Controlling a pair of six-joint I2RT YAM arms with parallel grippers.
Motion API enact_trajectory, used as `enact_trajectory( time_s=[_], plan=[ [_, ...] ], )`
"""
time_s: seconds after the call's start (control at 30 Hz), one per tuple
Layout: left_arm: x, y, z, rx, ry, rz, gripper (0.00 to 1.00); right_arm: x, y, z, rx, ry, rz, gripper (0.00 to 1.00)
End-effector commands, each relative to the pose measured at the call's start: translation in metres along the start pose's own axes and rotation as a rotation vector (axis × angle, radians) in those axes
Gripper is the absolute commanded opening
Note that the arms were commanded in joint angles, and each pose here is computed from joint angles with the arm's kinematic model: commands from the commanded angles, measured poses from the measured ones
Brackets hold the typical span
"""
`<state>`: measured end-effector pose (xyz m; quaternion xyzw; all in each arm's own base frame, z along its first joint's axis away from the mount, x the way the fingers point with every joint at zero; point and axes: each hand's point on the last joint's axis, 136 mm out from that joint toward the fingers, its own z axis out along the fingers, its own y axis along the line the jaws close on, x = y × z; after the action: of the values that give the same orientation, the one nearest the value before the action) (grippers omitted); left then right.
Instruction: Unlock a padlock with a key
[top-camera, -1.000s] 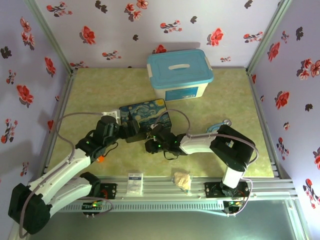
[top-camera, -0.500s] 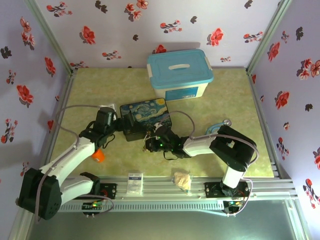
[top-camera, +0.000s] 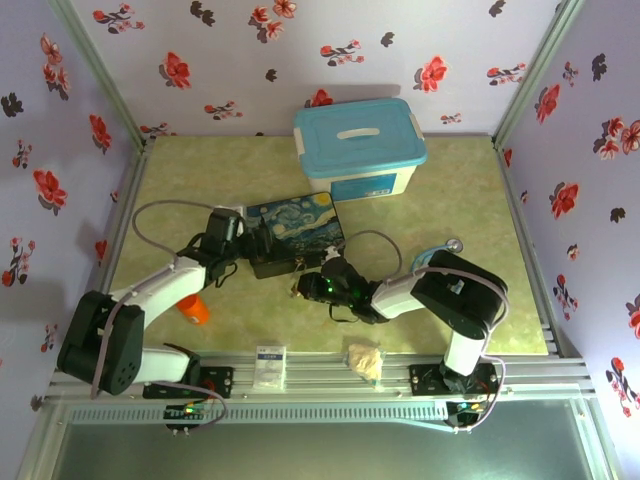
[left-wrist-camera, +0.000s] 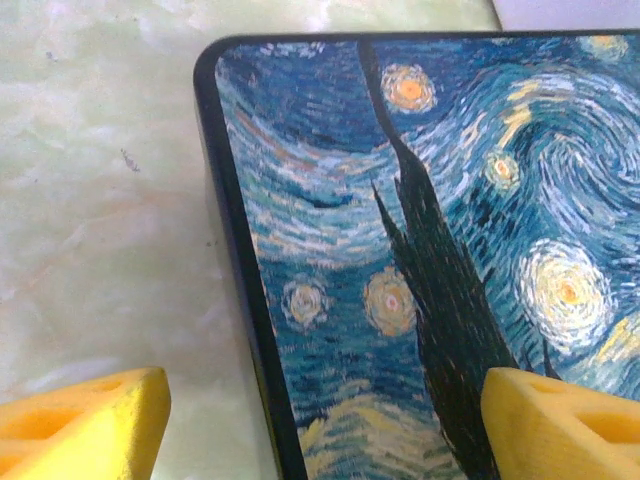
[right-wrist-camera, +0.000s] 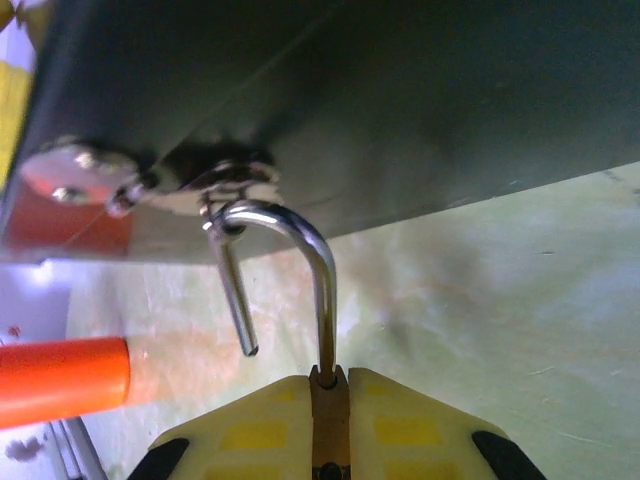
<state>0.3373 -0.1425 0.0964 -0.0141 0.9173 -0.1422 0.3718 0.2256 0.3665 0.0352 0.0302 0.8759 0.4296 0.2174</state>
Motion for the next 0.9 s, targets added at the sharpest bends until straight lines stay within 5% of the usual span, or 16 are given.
enact_trajectory(
  time_s=[0.0,0.87],
  plan=[
    [-0.008,0.000,0.004,-0.003,-0.020,-0.005,0.80,0.004,-0.029,0.001,0.046,-0.039,0.121,0.08],
    [0.011,0.007,0.009,-0.005,0.004,0.003,0.68,-0.027,-0.015,0.000,-0.170,-0.333,0.267,0.00]
  ],
)
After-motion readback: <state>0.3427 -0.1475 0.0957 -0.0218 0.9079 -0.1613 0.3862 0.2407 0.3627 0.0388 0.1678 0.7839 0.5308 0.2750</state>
